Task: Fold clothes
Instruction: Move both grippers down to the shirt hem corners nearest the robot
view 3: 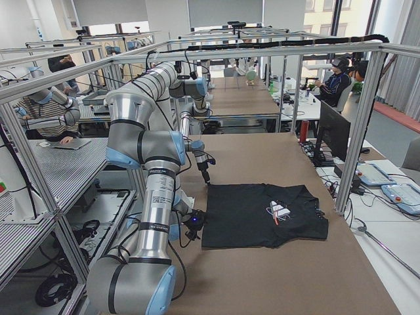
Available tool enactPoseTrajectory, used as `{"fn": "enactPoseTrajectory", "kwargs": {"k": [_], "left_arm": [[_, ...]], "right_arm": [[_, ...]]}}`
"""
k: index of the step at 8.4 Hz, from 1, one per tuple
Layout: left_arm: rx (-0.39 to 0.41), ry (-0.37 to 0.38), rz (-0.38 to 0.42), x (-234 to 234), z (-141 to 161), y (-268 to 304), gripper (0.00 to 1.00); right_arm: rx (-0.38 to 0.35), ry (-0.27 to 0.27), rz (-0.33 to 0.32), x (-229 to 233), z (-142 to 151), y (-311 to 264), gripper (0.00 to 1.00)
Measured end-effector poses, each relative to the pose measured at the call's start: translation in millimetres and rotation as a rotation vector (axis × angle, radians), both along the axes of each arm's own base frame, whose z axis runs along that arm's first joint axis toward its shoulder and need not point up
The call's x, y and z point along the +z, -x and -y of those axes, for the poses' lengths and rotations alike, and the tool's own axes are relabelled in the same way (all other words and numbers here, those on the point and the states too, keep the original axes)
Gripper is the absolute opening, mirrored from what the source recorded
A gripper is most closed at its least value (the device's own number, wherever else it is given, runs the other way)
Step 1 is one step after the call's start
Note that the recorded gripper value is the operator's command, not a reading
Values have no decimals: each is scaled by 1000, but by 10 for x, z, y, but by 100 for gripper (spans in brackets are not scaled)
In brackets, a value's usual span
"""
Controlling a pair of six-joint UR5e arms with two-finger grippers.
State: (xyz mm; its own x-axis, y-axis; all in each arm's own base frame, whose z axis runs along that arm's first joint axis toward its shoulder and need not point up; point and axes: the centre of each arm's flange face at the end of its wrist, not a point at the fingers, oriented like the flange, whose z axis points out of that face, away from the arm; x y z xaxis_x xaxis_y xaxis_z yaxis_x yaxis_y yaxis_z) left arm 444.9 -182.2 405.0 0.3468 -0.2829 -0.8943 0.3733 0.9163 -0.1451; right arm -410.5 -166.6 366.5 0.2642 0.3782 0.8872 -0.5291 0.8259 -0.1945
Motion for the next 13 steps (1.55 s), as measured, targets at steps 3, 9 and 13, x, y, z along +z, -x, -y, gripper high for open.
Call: {"fn": "enactPoseTrajectory", "kwargs": {"k": [3, 9, 13], "left_arm": [[-5, -1, 1, 5, 22, -39, 75], [-22, 0, 8, 40, 98, -22, 59], [-29, -3, 9, 41, 139, -10, 10]], "right_arm": [[0, 0, 0, 0, -1, 5, 94], [-1, -2, 1, -9, -1, 14, 94], [-2, -2, 1, -8, -1, 15, 94]]}}
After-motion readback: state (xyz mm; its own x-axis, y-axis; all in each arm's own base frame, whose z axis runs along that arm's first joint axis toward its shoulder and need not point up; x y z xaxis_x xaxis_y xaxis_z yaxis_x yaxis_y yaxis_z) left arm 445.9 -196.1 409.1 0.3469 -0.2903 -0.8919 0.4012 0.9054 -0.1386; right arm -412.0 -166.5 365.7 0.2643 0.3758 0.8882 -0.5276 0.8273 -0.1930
